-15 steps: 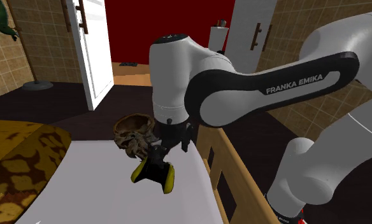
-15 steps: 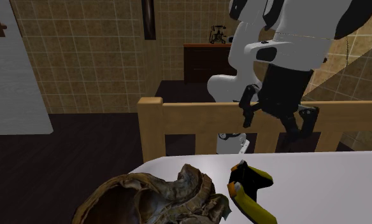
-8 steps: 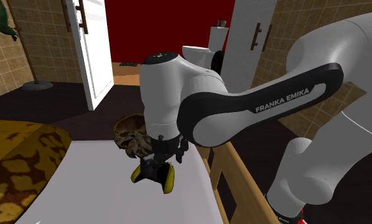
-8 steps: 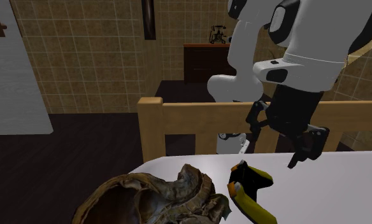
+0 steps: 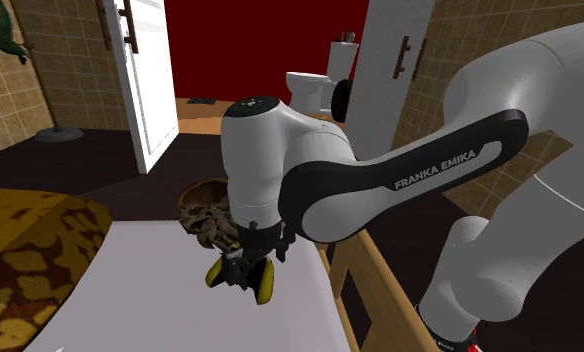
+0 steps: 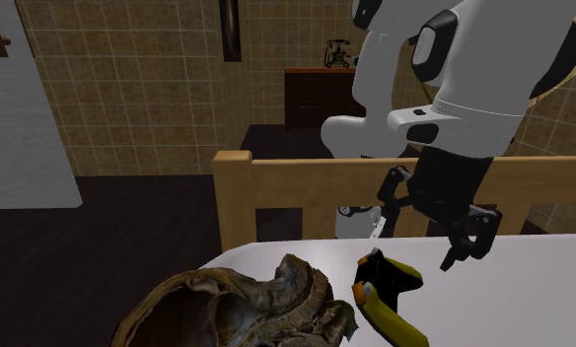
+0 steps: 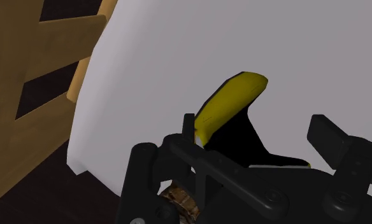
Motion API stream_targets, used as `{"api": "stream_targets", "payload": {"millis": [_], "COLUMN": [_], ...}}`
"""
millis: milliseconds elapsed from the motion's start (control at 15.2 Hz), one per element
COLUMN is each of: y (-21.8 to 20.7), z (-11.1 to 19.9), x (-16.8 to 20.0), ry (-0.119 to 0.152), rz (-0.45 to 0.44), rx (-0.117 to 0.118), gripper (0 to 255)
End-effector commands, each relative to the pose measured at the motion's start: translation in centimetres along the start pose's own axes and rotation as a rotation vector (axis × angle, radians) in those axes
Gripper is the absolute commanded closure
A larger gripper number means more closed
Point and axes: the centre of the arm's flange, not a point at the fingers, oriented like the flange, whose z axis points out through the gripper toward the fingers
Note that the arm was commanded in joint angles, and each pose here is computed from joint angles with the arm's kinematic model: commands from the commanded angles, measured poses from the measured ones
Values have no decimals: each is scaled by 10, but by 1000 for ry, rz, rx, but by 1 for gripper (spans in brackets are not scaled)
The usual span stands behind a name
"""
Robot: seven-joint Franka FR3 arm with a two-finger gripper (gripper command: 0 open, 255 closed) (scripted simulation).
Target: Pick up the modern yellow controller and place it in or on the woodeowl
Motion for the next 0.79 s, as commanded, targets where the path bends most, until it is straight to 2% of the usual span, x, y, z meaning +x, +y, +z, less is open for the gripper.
{"api": "stream_targets", "payload": {"millis": [0,66,132,726], "y": [0,0,0,0], "z": [0,0,0,0], "x": [0,0,0,0], "ry": [0,0,0,0], "rz": [0,0,0,0], "rx": [0,0,0,0], "gripper": [0,0,255,255]}}
